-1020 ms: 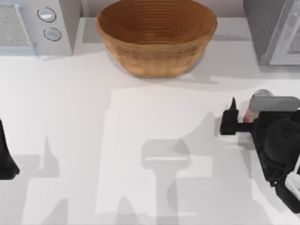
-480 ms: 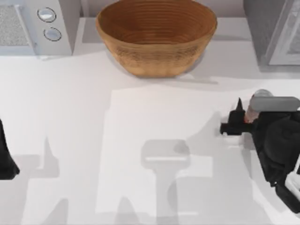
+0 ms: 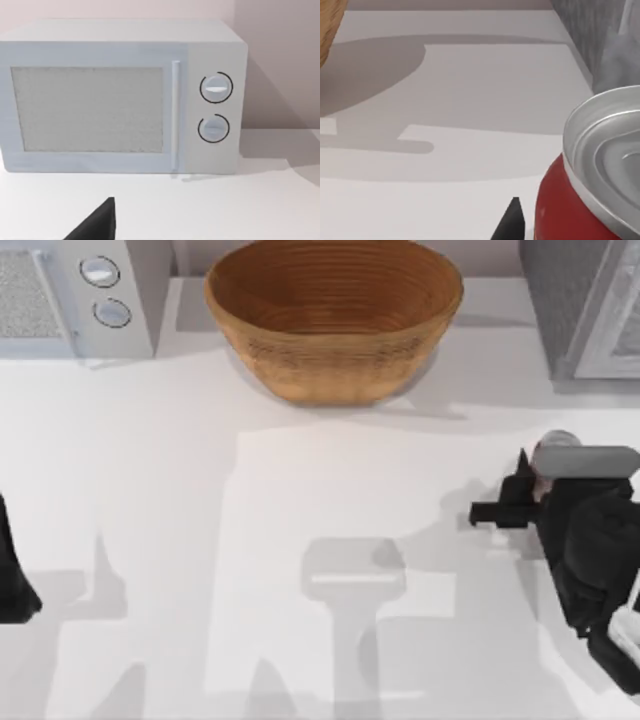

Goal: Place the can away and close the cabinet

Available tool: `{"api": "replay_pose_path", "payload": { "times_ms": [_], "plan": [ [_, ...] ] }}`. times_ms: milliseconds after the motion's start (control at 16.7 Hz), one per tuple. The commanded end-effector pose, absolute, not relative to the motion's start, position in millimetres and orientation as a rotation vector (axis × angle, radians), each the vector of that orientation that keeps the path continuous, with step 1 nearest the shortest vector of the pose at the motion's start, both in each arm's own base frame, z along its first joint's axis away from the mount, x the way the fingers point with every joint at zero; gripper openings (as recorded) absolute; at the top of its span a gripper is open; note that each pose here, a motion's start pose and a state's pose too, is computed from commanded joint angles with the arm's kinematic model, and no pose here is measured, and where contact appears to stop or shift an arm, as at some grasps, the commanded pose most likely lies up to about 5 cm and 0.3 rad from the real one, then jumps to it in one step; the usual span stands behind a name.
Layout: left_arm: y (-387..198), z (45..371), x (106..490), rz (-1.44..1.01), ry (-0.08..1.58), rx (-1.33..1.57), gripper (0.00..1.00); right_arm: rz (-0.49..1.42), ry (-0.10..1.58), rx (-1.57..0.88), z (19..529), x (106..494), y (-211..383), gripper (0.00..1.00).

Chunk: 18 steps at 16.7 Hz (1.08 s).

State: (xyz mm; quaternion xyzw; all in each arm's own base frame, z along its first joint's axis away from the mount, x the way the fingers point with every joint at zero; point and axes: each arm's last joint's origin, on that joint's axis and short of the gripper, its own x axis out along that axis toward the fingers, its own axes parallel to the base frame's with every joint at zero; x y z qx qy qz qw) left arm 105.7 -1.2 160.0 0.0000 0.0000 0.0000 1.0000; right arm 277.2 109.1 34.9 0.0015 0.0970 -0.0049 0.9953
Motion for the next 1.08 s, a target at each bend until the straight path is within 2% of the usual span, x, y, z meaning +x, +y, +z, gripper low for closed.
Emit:
{"api": "replay_pose_path", "payload": {
  "times_ms": [600,1080],
  "plan": [
    [-1,160,106,0.0,0.0,0.0,1.0,-0.009,0.191,0.005,38,278,110,0.0],
    [-1,160,106,0.0,0.0,0.0,1.0,-0.01,0.196,0.002,110,290,115,0.0]
  ]
}}
